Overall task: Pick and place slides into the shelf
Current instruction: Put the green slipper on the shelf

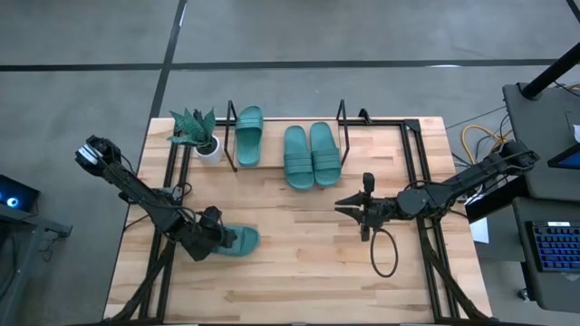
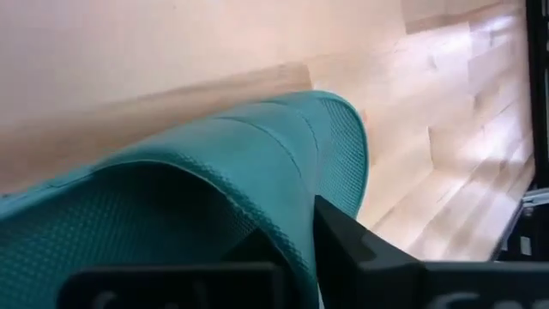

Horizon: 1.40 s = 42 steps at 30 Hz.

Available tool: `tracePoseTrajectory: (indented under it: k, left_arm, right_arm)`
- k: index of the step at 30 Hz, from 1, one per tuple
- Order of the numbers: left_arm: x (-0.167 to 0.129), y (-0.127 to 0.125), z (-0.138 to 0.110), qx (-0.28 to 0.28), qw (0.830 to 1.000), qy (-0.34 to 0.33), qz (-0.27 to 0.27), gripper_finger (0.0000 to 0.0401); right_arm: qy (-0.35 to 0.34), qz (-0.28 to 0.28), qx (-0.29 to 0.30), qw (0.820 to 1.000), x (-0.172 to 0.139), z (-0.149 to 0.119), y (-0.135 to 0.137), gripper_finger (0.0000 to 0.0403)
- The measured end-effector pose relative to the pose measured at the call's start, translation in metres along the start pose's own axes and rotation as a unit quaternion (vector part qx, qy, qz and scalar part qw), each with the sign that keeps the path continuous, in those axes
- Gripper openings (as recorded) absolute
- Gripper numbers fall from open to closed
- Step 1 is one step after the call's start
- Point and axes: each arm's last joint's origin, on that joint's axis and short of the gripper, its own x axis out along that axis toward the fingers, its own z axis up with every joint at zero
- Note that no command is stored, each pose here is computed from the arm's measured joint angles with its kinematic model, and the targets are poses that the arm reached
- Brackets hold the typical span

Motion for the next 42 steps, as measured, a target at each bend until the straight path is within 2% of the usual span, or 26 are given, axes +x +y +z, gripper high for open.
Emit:
tracePoseTrajectory:
  k: [4,9,13,16,19,24,29,33,38,42]
  left_arm:
    - [0.0,-0.002,0.001,0.021,0.999,-0.027,-0.008,0.0005]
    - [-0.003,-0.018,0.004,0.082,0.987,-0.123,-0.068,0.0002]
    - [-0.005,-0.024,0.006,0.143,0.97,-0.179,-0.076,0.0001]
    - [-0.007,-0.028,0.008,0.177,0.956,-0.223,-0.076,0.0001]
    - [-0.009,-0.034,0.01,0.218,0.932,-0.279,-0.078,0.0001]
    - [-0.015,-0.057,0.011,0.312,0.88,-0.344,-0.093,0.0001]
    - [-0.021,-0.079,0.012,0.395,0.823,-0.397,-0.095,0.0]
    - [-0.019,-0.088,0.015,0.448,0.779,-0.432,-0.073,0.0]
    - [-0.01,-0.094,0.021,0.473,0.75,-0.46,-0.044,0.0]
    - [-0.004,-0.097,0.025,0.493,0.735,-0.464,-0.023,0.0]
  right_arm:
    - [0.0,0.0,-0.001,1.0,0.0,0.0,0.0,0.0057]
    - [0.006,-0.015,-0.001,1.0,-0.001,0.0,-0.002,0.0056]
    - [0.01,-0.071,0.04,0.997,-0.008,0.005,-0.012,0.0056]
    - [0.008,-0.086,0.082,0.993,-0.011,0.005,-0.016,0.0056]
    - [0.006,-0.086,0.105,0.991,-0.012,0.004,-0.017,0.0056]
    - [0.001,-0.074,0.114,0.991,-0.007,0.004,-0.013,0.0056]
    - [-0.079,-0.028,0.131,0.988,0.004,0.011,-0.014,0.0056]
    - [-0.094,-0.047,0.143,0.984,0.018,0.017,-0.015,0.0067]
    - [-0.034,-0.087,0.133,0.987,0.048,0.011,-0.016,0.0115]
    - [-0.009,-0.082,0.129,0.988,0.078,0.004,-0.017,0.0164]
